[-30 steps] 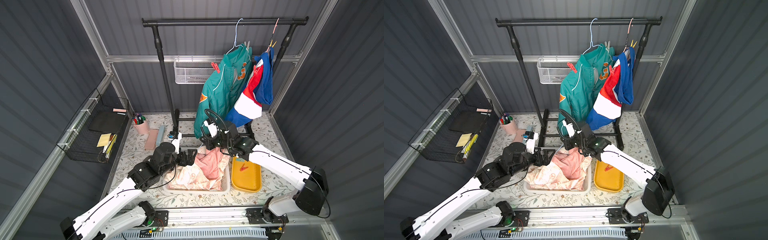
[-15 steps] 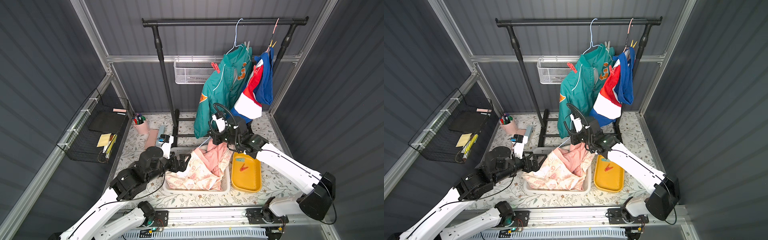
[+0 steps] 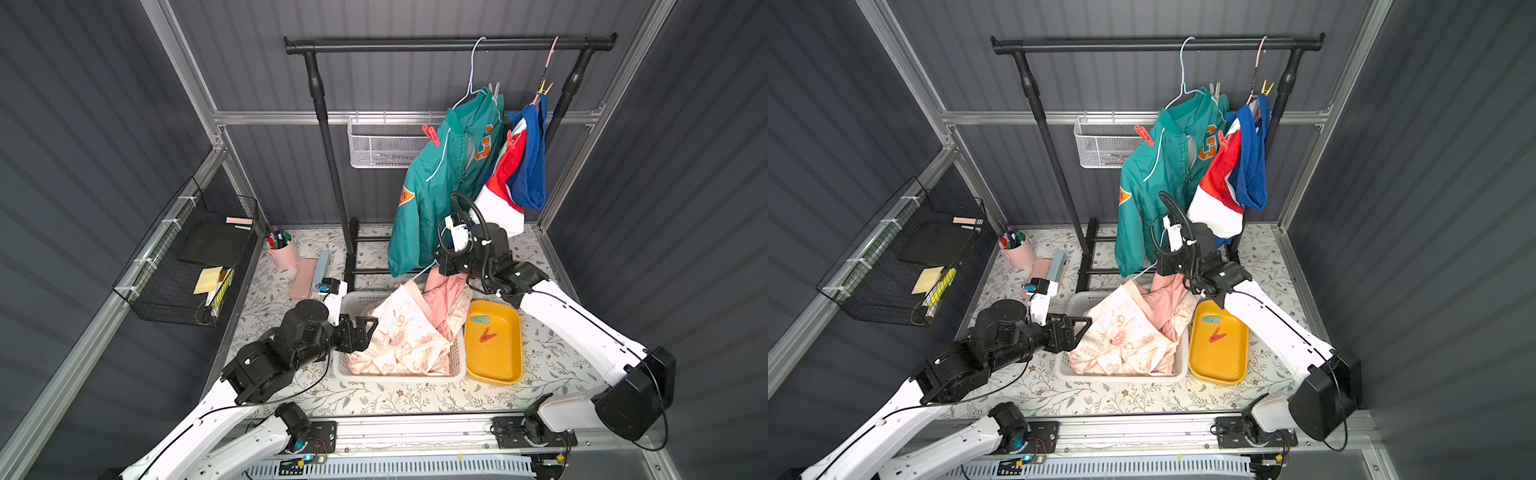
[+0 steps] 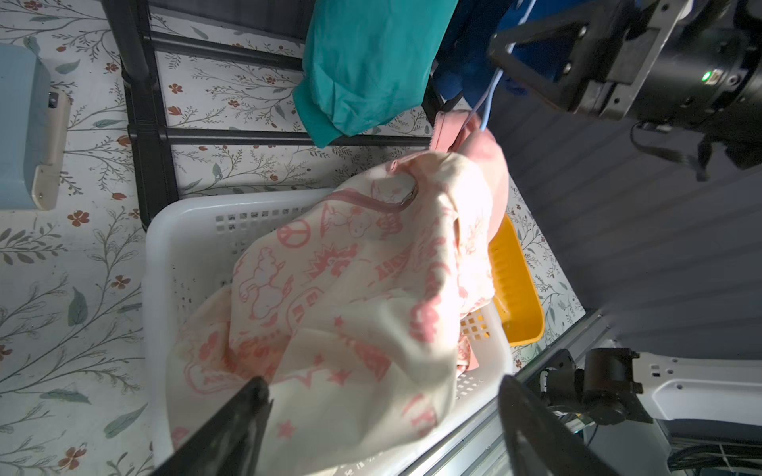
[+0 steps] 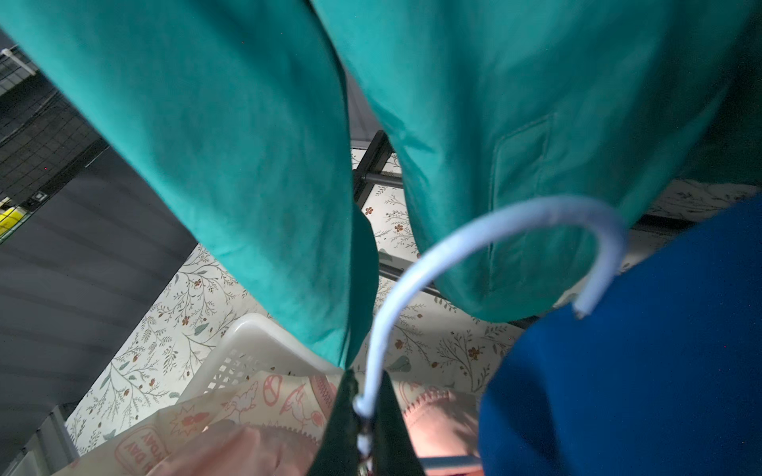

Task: Remove the clothespins securing jackets to the hanger
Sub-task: Remove the jacket from the hanger.

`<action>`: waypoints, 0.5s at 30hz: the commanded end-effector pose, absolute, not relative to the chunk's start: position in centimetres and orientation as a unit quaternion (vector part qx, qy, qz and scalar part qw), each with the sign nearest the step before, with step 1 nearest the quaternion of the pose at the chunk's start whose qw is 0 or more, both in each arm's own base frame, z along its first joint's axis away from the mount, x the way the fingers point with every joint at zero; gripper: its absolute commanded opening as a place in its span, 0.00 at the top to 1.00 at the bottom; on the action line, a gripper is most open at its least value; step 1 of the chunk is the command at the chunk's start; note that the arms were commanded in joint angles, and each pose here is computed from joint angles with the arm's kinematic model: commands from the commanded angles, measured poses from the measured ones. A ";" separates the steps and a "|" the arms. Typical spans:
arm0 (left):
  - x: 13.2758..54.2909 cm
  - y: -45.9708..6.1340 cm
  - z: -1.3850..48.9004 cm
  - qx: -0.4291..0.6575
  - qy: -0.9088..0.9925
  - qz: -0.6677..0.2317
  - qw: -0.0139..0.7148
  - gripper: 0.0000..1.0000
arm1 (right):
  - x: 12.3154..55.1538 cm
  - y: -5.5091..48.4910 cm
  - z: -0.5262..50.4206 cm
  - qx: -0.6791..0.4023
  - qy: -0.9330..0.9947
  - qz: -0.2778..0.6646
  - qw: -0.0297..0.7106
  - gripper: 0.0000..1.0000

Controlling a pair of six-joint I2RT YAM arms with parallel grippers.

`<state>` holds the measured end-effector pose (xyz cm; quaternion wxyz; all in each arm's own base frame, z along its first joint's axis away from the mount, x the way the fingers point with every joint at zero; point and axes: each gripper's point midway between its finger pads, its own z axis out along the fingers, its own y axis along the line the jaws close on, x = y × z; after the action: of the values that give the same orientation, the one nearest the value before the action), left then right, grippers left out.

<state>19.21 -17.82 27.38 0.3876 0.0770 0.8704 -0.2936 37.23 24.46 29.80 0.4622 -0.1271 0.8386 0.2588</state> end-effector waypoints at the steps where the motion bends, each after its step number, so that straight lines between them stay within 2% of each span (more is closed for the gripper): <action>1: 19.3 -18.4 26.7 0.089 0.871 -0.296 0.381 0.21 | 38.4 23.7 31.7 -0.109 0.826 0.256 0.490 1.00; 4: 19.7 -19.1 26.2 0.102 0.869 -0.299 0.380 0.31 | 38.8 23.4 31.6 -0.102 0.827 0.256 0.491 1.00; 9: 20.4 -20.1 26.0 0.115 0.865 -0.302 0.384 0.56 | 39.5 23.0 31.3 -0.093 0.829 0.252 0.490 1.00; 15: 21.0 -20.6 25.7 0.114 0.864 -0.300 0.387 0.94 | 39.8 22.9 31.1 -0.091 0.831 0.246 0.491 1.00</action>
<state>20.67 -20.28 25.67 0.3798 0.1095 0.8691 -0.2975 38.60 23.51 29.10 0.4605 -0.1044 0.8445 0.2527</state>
